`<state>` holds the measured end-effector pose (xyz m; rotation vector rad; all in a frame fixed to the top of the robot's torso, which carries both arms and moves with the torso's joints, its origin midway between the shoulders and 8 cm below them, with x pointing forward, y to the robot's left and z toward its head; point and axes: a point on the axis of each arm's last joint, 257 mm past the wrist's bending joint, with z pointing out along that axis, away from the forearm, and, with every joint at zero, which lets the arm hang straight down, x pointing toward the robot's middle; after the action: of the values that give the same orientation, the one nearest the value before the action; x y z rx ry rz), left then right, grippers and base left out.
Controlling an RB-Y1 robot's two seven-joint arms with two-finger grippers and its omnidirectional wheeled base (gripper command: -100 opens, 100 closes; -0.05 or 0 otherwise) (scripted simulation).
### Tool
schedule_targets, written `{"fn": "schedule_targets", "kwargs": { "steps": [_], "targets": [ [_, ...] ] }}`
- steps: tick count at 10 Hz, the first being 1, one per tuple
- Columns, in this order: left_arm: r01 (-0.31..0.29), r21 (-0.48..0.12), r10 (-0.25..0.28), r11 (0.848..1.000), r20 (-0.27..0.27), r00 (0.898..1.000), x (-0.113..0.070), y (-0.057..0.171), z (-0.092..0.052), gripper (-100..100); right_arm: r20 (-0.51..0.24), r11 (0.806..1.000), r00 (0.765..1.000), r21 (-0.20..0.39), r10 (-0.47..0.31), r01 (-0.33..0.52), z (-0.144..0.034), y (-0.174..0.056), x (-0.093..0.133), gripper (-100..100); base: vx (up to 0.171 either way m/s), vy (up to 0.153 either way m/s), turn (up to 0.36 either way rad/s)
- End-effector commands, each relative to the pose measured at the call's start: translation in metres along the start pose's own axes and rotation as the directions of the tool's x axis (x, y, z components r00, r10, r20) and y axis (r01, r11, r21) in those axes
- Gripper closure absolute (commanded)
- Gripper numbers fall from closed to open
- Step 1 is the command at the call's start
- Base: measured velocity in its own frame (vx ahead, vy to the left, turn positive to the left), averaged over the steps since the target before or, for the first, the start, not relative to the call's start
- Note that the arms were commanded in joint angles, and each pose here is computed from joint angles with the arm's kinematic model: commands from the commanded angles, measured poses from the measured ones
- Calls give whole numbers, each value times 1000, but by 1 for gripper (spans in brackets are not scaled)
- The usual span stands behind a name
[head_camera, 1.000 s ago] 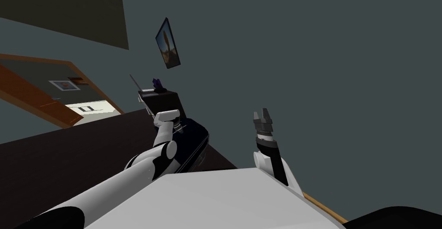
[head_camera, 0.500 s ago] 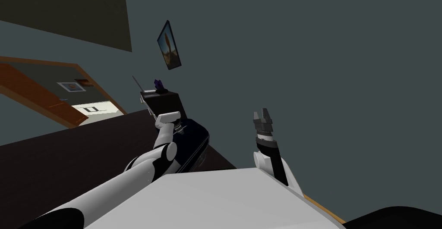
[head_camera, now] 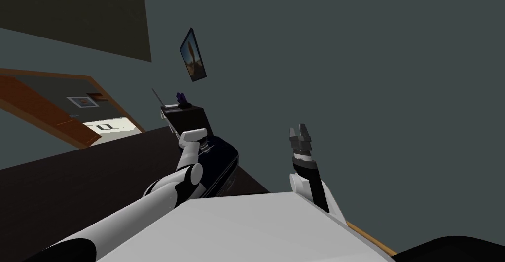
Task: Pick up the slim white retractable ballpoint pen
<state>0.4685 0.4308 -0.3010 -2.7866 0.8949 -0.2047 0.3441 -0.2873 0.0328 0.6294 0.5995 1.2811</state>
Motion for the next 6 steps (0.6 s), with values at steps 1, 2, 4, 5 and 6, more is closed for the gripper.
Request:
{"fn": "schedule_targets", "kwargs": {
  "steps": [1, 2, 4, 5, 6],
  "targets": [
    [0, 0, 0, 1000, 0, 1000, 0, 0, 0, 100, 0, 1000, 1000, 0, 0, 0, 0, 0, 0, 0, 0, 0, 0],
    [1, 1, -1, 1000, 0, 1000, 0, 0, 0, 0, 0, 1000, 1000, 0, 0, 0, 0, 0, 0, 0, 0, 0, 0],
    [13, 30, -13, 999, -3, 1000, 0, -17, -23, 100, 0, 1000, 1000, 0, 0, 0, 0, 0, 0, 0, -15, 17, -41],
    [11, 29, -11, 1000, -4, 1000, 1, -15, -20, 100, 0, 1000, 1000, 0, 0, 0, 0, 0, 0, 0, -3, 12, -10],
    [11, 29, -11, 1000, -4, 1000, 1, -16, -22, 0, 0, 1000, 1000, 0, 0, 0, 0, 0, 0, 0, 0, 0, 0]
  ]
}}
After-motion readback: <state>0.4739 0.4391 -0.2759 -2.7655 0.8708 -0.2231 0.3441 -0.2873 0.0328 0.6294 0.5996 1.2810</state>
